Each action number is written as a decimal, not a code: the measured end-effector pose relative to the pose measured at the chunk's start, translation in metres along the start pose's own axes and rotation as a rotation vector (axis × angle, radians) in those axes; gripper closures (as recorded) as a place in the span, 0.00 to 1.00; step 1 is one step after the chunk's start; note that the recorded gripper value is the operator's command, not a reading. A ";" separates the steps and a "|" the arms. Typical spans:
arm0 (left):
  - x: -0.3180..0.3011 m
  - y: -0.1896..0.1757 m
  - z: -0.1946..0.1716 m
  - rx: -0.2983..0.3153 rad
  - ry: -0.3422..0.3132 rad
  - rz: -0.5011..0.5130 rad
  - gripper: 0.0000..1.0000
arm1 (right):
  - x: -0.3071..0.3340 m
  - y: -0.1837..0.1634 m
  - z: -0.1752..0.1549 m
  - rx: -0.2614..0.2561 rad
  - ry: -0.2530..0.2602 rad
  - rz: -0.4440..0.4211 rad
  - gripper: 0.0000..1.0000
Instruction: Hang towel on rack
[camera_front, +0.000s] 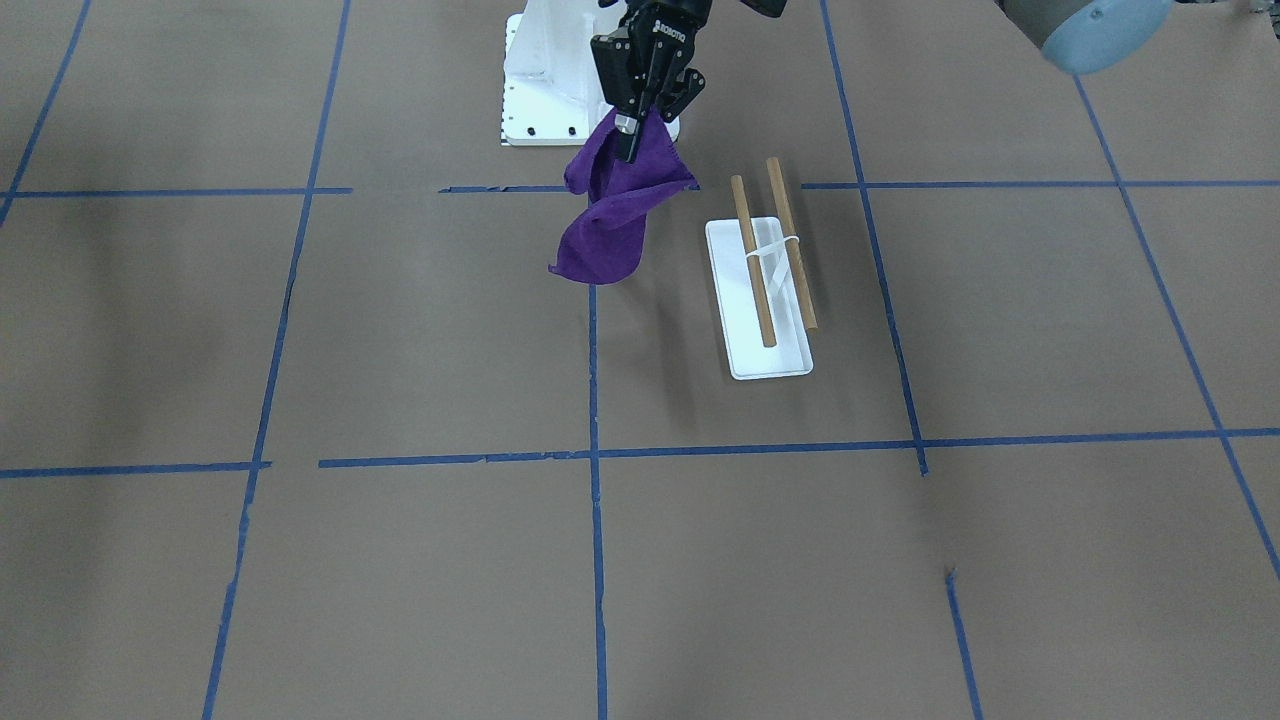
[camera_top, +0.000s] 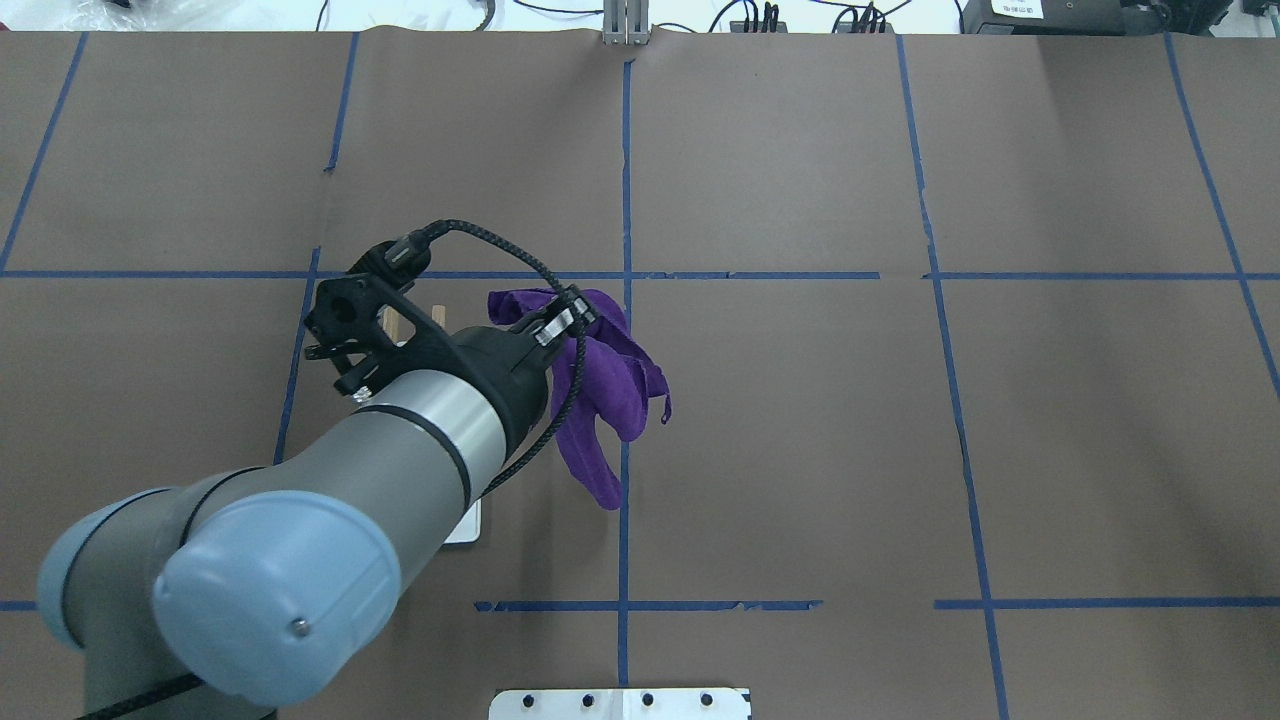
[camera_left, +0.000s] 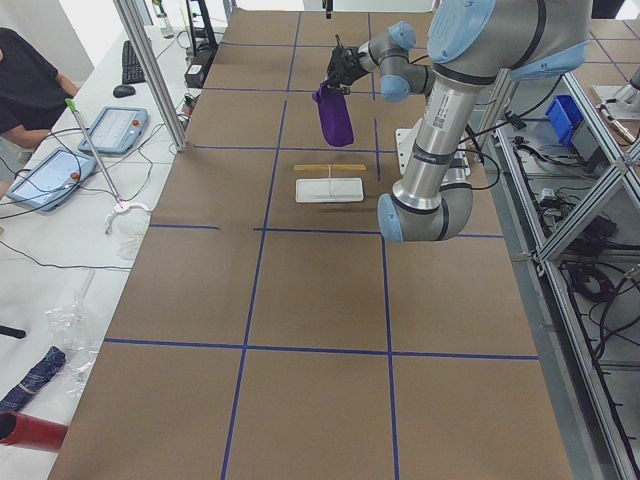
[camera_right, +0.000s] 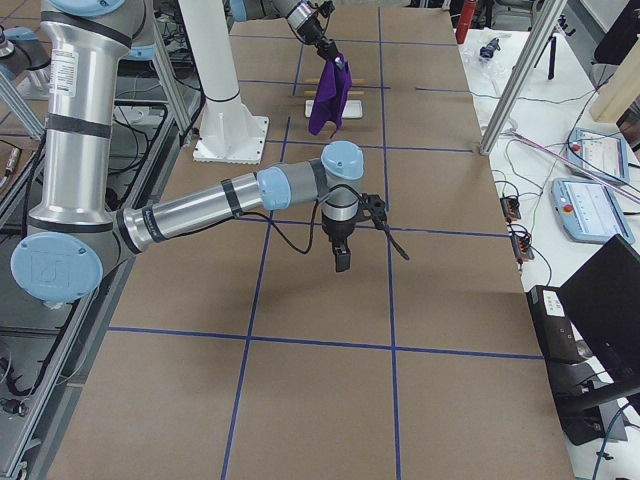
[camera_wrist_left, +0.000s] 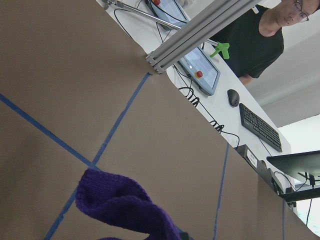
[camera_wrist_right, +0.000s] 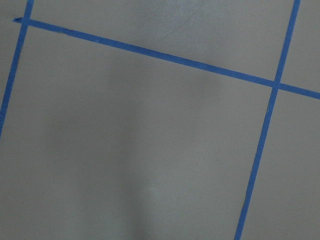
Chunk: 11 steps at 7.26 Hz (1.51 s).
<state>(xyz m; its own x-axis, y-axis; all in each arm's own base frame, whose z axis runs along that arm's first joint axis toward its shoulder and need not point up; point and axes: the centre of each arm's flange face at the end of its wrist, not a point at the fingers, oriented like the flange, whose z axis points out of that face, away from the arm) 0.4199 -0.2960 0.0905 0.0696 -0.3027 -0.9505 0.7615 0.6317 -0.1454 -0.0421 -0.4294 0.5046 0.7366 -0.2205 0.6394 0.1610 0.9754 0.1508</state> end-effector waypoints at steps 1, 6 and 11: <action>-0.022 -0.012 -0.007 0.016 -0.027 0.019 1.00 | 0.002 -0.002 0.002 -0.002 -0.003 0.005 0.00; -0.122 -0.082 0.012 0.165 -0.206 0.117 1.00 | 0.004 -0.005 0.003 -0.002 -0.004 0.009 0.00; -0.205 -0.100 0.071 0.255 -0.371 0.209 1.00 | 0.004 -0.005 -0.001 0.005 -0.015 0.014 0.00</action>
<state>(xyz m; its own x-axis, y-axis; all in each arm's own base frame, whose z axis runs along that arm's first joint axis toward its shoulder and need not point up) 0.3753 -0.3474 0.3190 0.4270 -0.4516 -0.7834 0.8371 0.5250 0.1537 -0.0393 -0.4348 0.5055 0.7290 -0.2069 0.6525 0.1477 0.9783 0.1451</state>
